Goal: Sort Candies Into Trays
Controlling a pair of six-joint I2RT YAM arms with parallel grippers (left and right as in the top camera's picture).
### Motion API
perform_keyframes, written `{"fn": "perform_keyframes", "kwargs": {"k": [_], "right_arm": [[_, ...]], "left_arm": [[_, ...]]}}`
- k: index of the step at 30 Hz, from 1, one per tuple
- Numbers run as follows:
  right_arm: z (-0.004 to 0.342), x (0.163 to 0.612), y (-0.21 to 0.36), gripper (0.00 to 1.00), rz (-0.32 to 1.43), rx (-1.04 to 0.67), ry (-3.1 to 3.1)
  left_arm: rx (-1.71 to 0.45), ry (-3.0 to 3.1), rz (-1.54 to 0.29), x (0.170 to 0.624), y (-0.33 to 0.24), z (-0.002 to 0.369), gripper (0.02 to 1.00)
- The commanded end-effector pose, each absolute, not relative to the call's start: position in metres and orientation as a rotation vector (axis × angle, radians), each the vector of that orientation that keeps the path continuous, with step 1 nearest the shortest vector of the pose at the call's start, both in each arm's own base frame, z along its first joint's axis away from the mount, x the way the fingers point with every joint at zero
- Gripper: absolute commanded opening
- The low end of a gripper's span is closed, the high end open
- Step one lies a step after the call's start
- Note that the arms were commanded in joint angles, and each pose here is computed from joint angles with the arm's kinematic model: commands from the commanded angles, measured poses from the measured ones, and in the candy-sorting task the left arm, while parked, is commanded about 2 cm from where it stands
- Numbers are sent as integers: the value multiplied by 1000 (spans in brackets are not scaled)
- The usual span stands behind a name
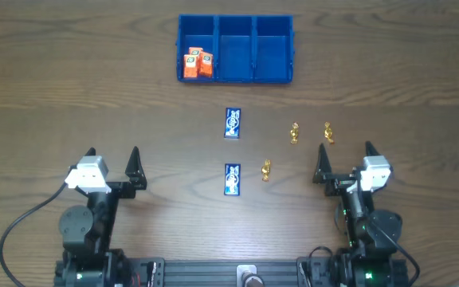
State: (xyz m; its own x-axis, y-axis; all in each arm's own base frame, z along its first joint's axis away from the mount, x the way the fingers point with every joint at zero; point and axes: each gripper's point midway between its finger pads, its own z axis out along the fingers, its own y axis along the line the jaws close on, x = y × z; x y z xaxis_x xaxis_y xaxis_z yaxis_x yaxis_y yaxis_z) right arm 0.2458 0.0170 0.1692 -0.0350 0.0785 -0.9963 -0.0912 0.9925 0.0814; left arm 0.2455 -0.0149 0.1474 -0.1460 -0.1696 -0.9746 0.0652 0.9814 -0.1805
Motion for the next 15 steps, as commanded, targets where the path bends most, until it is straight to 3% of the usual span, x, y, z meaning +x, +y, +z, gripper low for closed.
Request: {"fn": "perform_keyframes", "kwargs": {"k": [1,9,15], "right_arm": [[188,243,30,998,248,-18,1574],[289,247,64,998,402,-179,1653],[307,269,91,998,500,-235,1853]], "left_arm": [[-72,1757,-203,244,-16,131,998],[-72,1758,-203,244,-16,131,998],[-72,1757,-203,244,-16,131,998]]}}
